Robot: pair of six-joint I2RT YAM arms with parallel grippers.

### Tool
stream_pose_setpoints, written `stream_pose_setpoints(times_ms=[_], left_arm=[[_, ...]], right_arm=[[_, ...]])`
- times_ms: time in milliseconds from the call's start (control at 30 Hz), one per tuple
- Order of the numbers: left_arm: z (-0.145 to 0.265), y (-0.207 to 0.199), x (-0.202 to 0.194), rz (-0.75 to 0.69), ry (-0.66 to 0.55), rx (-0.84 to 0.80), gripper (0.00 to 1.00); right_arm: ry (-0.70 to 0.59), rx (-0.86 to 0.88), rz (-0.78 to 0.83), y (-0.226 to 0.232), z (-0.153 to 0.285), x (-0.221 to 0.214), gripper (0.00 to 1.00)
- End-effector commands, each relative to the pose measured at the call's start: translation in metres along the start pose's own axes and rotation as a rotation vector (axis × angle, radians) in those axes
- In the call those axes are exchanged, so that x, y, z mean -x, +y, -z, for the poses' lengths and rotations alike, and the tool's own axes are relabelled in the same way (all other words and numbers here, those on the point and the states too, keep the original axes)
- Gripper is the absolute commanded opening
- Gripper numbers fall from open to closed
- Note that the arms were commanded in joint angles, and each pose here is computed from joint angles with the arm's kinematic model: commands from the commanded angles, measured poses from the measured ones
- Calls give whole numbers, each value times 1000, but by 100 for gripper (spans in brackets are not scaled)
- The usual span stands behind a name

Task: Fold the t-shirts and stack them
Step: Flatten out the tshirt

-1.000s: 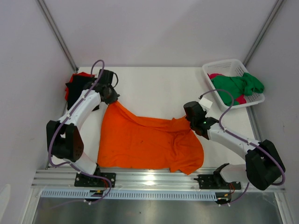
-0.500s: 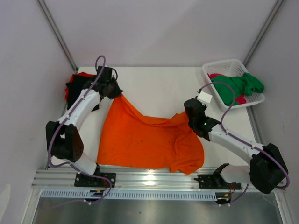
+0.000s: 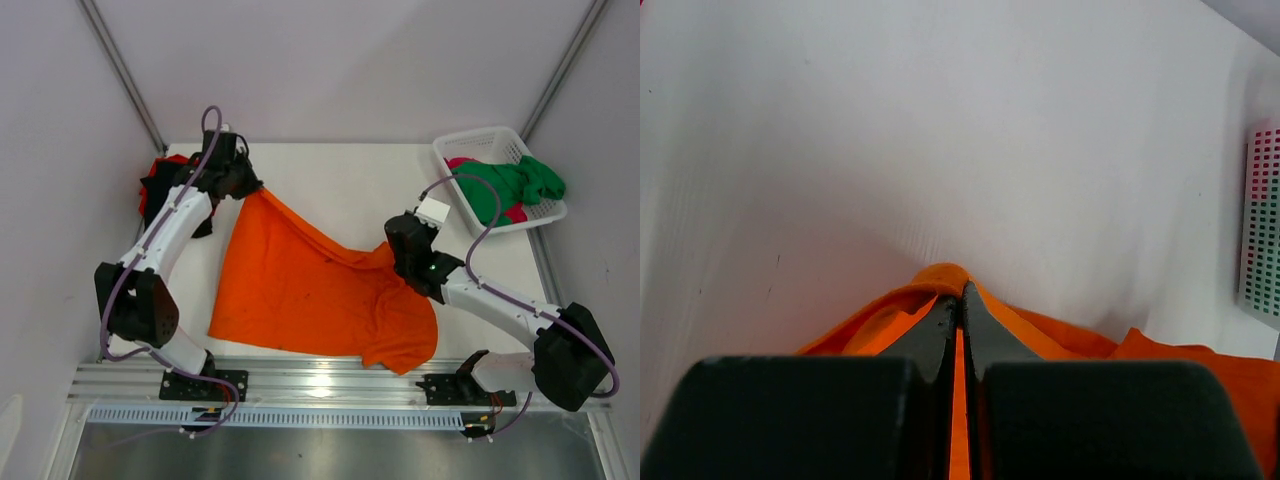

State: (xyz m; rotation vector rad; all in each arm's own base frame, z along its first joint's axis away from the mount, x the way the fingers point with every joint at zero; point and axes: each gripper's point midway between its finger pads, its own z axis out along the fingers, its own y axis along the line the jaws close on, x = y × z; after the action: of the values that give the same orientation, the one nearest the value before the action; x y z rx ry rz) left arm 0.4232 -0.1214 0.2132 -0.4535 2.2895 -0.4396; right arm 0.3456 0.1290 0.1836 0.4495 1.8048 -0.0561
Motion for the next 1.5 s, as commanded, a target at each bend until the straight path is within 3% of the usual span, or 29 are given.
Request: stream_pose_setpoints(times_ms=[0, 900, 1033, 1133, 1267, 1300, 1467], left_arm=[[22, -17, 32, -16, -104, -58, 1], [109, -55, 110, -65, -338, -120, 1], [95, -55, 111, -90, -303, -98, 1], [61, -46, 94, -106, -170, -29, 1], [50, -35, 78, -100, -119, 17, 1], [67, -47, 92, -97, -196, -34, 1], [107, -62, 117, -102, -314, -97, 1]], right_arm=[[-103, -38, -35, 6, 4, 35, 0], [-226, -91, -8, 14, 7, 74, 0], [-229, -98, 8, 16, 5, 73, 0], [-223, -93, 7, 17, 4, 72, 0], [-236, -102, 8, 15, 8, 80, 0], [-246, -100, -3, 15, 9, 84, 0], [-278, -98, 13, 14, 11, 100, 0]])
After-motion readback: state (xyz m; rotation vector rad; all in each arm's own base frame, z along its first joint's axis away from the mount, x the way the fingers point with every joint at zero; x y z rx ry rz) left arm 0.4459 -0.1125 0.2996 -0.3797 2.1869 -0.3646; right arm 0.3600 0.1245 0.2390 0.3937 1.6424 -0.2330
